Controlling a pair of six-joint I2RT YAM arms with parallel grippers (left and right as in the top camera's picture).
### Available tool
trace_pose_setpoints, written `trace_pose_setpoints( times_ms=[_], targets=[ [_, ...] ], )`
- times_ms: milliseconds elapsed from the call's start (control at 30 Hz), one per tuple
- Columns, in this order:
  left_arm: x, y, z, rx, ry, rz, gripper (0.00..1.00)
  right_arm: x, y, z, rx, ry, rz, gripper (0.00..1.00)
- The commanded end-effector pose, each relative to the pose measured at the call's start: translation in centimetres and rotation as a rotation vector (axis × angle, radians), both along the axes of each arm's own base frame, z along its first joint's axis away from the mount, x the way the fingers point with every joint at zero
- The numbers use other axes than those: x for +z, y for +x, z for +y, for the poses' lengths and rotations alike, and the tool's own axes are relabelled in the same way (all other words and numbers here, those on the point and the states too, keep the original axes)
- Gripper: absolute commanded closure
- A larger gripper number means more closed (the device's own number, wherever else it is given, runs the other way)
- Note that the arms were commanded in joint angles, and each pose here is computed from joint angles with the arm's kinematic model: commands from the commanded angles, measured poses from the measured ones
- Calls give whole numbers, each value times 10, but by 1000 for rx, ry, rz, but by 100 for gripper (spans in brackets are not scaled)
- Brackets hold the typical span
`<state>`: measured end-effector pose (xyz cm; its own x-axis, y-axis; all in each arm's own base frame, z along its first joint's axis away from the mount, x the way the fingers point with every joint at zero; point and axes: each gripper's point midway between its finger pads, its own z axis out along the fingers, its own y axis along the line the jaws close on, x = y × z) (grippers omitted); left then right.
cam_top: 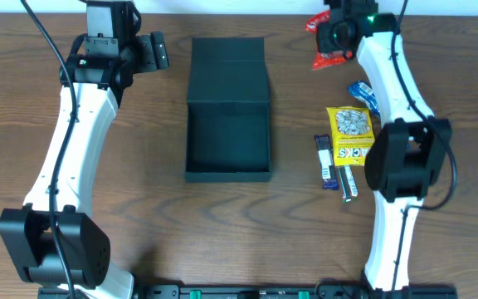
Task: Pack container
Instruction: 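Carry the red bag into the box and release it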
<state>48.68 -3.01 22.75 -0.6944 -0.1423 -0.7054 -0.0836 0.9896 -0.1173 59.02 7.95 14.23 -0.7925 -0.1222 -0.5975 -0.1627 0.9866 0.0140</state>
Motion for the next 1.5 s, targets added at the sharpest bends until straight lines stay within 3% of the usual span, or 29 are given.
trace_pose_setpoints(
  times_ms=[0, 67, 467, 733, 1067, 1467],
  targets=[
    [-2, 3, 3, 4, 7, 4, 5, 59, -23, 55, 54, 120, -46, 90],
    [-2, 3, 6, 14, 17, 3, 5, 61, -42, 82, 47, 174, 12, 99],
    [-13, -10, 67, 145, 31, 70, 5, 33, -137, 178, -35, 281, 341, 99],
    [-19, -21, 104, 213, 0, 107, 5, 13, -184, 219, -153, 170, 365, 99],
    [-19, -24, 118, 244, -2, 109, 5, -16, -213, 246, -214, 130, 365, 99],
    [-19, -24, 118, 244, -2, 109, 5, -55, -239, 272, -144, 146, 428, 99]
  ],
)
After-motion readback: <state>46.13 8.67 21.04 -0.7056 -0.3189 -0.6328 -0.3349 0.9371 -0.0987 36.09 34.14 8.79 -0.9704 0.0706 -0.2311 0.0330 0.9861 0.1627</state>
